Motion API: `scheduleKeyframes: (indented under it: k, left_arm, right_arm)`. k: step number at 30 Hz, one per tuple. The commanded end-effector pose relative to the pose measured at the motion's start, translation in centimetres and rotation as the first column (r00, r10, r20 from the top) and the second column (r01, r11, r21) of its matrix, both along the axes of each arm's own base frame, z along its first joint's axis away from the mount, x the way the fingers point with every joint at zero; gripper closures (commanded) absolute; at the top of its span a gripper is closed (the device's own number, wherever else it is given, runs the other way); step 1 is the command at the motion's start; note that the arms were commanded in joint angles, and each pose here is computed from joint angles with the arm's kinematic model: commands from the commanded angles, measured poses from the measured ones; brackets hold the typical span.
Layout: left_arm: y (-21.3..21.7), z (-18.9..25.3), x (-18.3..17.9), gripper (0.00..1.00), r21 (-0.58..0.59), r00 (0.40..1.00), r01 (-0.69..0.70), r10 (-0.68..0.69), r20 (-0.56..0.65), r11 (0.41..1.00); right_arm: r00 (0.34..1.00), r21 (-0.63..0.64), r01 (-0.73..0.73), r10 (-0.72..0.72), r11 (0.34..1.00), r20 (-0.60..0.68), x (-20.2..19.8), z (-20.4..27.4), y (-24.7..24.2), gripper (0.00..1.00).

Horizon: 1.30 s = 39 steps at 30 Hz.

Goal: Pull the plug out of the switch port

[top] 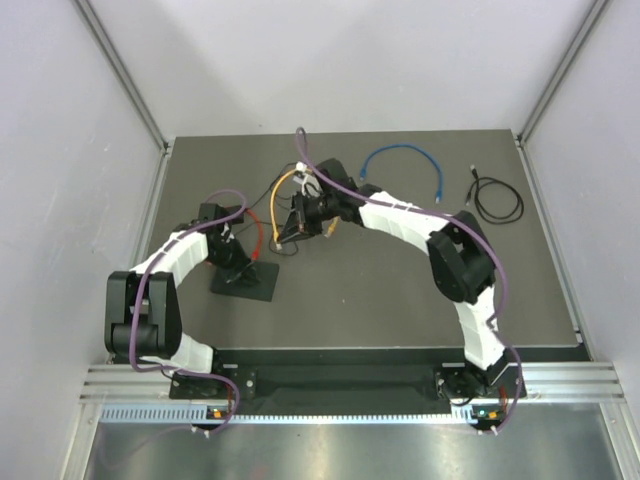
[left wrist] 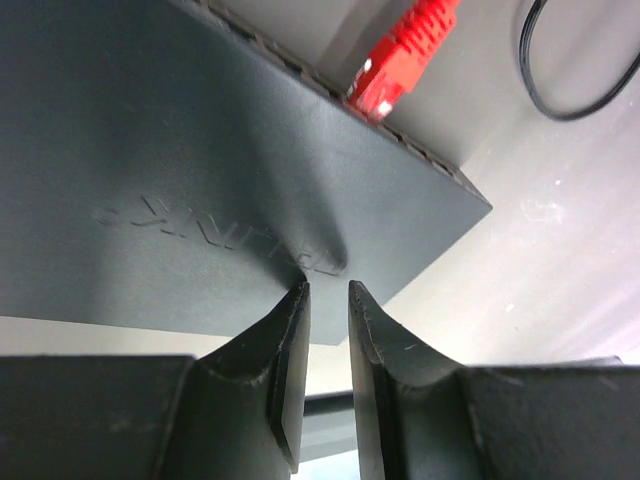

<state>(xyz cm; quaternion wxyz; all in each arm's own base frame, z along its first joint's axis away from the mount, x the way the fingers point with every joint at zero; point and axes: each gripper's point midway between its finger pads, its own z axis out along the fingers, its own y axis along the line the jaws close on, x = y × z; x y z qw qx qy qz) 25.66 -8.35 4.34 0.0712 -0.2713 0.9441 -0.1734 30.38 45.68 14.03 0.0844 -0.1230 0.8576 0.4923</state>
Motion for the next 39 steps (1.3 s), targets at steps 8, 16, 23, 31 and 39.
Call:
scheduleKeyframes:
  k: [8, 16, 23, 31, 39]
  left_arm:
    - [1.1, 1.6, 2.0, 0.72, 0.079, 0.992, 0.047, -0.056, 0.113, 0.996]
    - [0.7, 1.7, 2.2, 0.72, 0.057, 0.987, 0.057, -0.064, 0.145, 0.997]
    - [0.0, 1.8, 2.7, 0.72, 0.024, 0.985, 0.076, -0.079, 0.152, 0.997]
    - [0.1, 2.0, 2.5, 0.72, 0.032, 0.983, 0.101, -0.105, 0.147, 0.994]
    - [0.1, 1.8, 2.1, 0.72, 0.031, 0.984, 0.113, -0.116, 0.133, 0.993]
  right_arm:
    - [0.968, 0.085, 0.137, -0.151, 0.987, 0.199, 4.4, 14.1, -8.6, 1.00]
    - [0.863, 0.007, 0.476, -0.469, 0.879, 0.186, 11.2, 14.5, -15.7, 1.00]
    - [0.801, -0.039, 0.581, -0.563, 0.813, 0.204, 17.4, 11.3, -19.2, 1.00]
    - [0.810, -0.096, 0.585, -0.577, 0.805, 0.101, 22.2, 4.6, -21.0, 1.00]
    - [0.821, -0.125, 0.570, -0.567, 0.812, 0.062, 23.8, -0.9, -20.2, 1.00]
